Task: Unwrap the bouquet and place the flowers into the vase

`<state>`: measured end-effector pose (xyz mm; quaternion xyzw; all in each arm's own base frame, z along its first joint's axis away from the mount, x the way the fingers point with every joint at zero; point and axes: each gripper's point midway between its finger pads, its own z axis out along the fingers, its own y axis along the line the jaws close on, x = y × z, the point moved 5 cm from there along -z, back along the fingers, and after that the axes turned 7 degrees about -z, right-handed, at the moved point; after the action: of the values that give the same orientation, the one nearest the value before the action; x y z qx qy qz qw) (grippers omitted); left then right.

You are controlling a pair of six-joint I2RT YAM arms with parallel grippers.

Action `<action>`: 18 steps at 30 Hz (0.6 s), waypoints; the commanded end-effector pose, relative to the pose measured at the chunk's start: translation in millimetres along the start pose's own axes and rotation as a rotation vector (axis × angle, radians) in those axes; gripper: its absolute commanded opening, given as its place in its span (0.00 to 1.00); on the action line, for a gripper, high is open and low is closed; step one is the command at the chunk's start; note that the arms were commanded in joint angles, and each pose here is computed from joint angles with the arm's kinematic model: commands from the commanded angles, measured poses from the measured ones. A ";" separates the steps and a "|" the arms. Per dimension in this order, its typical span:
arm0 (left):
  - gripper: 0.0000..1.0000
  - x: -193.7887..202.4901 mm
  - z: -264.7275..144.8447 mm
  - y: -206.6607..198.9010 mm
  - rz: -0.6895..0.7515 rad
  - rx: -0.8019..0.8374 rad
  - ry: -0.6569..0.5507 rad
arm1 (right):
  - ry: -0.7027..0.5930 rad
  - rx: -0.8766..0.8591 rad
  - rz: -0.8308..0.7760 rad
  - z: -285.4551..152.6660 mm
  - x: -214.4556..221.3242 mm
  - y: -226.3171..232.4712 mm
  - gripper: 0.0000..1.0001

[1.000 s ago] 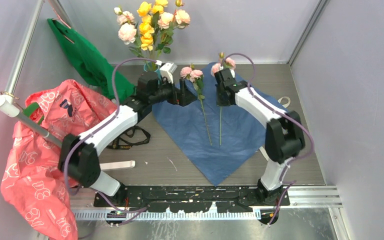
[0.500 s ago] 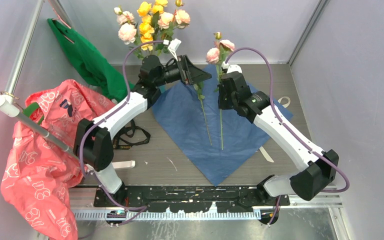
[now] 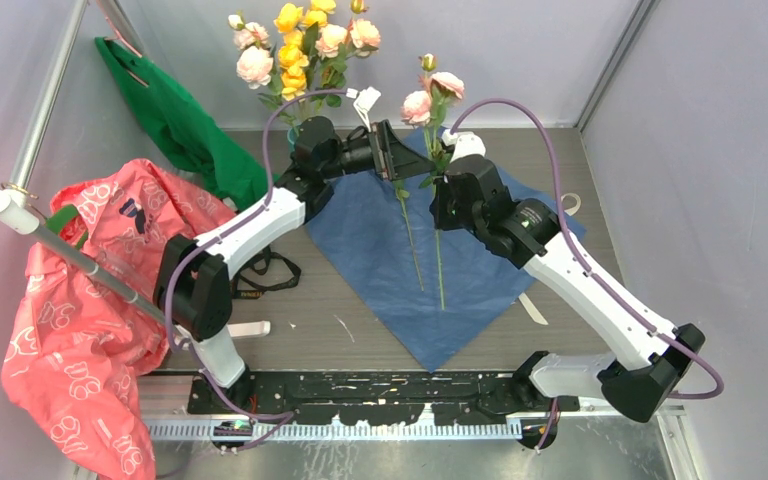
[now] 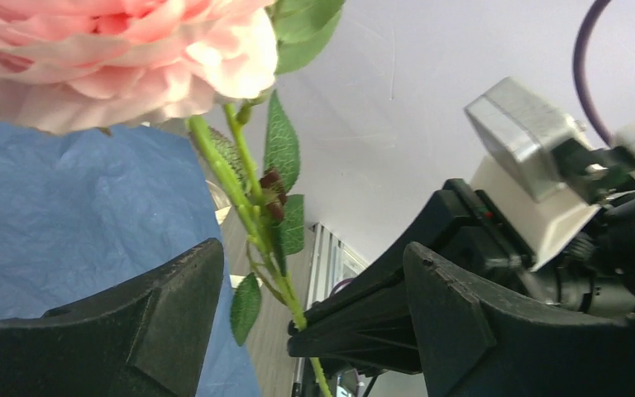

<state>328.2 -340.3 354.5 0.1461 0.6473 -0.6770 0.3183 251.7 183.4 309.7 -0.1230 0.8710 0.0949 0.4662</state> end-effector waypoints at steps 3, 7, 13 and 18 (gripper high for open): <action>0.79 2.9 2.3 -11.5 0.042 0.029 0.002 | -0.107 -0.035 0.043 -21.9 -24.3 6.6 0.01; 0.73 10.3 14.8 -10.6 0.021 0.053 0.021 | -0.111 -0.047 0.048 -24.1 -22.8 9.1 0.01; 0.13 18.4 33.0 -10.0 -0.004 0.086 0.054 | -0.114 -0.037 0.051 -25.6 -20.6 7.2 0.01; 0.00 17.8 29.5 -13.2 0.058 0.049 0.055 | -0.123 -0.029 0.050 -26.4 -20.5 5.1 0.01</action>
<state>318.2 -378.0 328.7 0.1530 0.6588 -0.6857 0.2691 239.6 184.4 312.1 -0.1245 0.8710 0.1013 0.4643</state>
